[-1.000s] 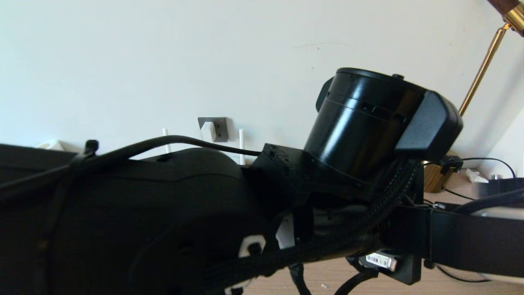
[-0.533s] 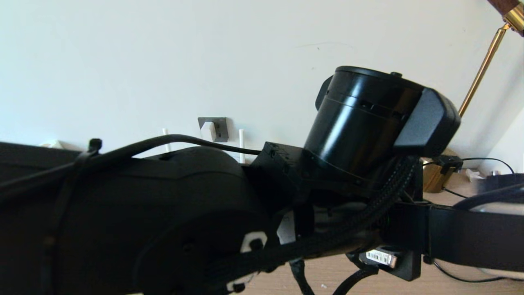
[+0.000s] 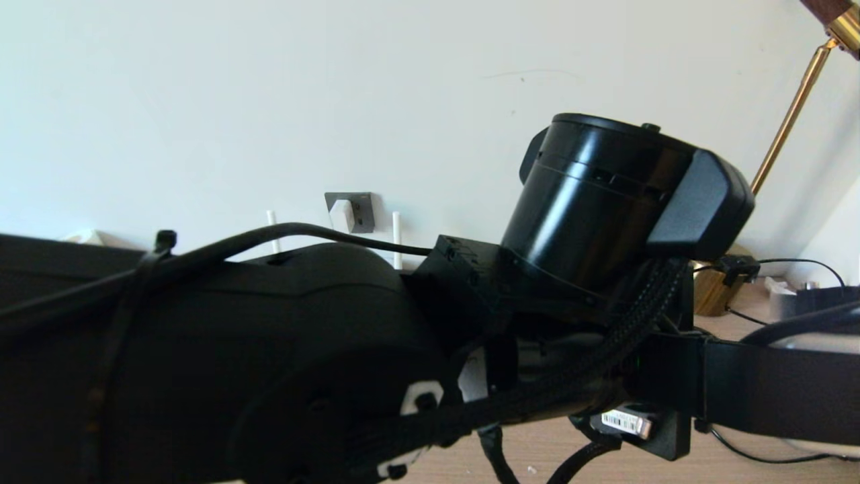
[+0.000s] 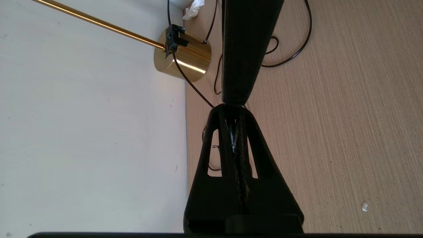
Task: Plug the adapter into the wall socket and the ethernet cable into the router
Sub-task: Hand it to the other hand
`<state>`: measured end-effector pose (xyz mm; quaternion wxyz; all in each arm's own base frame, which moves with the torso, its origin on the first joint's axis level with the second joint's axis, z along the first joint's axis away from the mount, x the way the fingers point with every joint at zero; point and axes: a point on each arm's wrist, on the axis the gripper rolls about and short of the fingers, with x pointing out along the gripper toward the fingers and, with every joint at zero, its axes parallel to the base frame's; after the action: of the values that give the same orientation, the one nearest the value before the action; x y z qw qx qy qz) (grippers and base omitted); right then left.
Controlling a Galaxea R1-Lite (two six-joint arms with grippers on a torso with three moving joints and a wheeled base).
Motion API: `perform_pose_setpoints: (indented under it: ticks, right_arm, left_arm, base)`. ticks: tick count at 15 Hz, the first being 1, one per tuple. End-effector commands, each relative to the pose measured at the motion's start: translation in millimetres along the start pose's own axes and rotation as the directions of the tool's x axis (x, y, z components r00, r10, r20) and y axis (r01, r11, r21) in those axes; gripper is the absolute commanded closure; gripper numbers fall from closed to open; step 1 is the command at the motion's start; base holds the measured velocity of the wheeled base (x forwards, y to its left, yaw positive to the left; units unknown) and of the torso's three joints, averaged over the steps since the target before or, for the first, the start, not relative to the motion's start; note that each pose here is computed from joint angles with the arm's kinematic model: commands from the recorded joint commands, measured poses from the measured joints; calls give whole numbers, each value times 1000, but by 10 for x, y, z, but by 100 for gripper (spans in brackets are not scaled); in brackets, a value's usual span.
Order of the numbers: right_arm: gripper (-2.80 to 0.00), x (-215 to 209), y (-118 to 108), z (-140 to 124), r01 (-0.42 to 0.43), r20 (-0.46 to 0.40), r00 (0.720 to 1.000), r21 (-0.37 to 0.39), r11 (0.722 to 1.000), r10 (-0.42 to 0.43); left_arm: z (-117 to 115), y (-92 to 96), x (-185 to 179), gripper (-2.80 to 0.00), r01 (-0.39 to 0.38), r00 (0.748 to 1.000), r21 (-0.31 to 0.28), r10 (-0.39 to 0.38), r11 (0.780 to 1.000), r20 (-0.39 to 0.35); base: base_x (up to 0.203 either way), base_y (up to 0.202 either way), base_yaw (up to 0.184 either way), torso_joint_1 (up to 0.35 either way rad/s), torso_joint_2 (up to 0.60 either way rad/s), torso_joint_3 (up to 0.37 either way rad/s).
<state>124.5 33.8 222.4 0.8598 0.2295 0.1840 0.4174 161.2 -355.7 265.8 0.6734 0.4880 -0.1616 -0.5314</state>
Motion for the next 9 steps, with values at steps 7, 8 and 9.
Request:
perform_pose_setpoints:
  ticks: [7,8,9]
  right_arm:
    - [0,-8,23,-10,-14,-1,1000,-6,1000,13]
    - [0,-13,29,-10,-14,1,1000,-7,1000,14]
    - [0,-13,29,-10,-14,1,1000,-7,1000,14]
  left_arm:
    - [-11,-19,4,0,4,1000,-15,-4,1000,-1]
    - [-8,-24,5,0,6,1000,-30,-6,1000,0]
    - [-5,-33,6,0,8,1000,-43,-8,999,0]
  base:
    - [0,0,0,0,0,0]
    - [0,0,0,0,0,0]
    - [0,0,0,0,0,0]
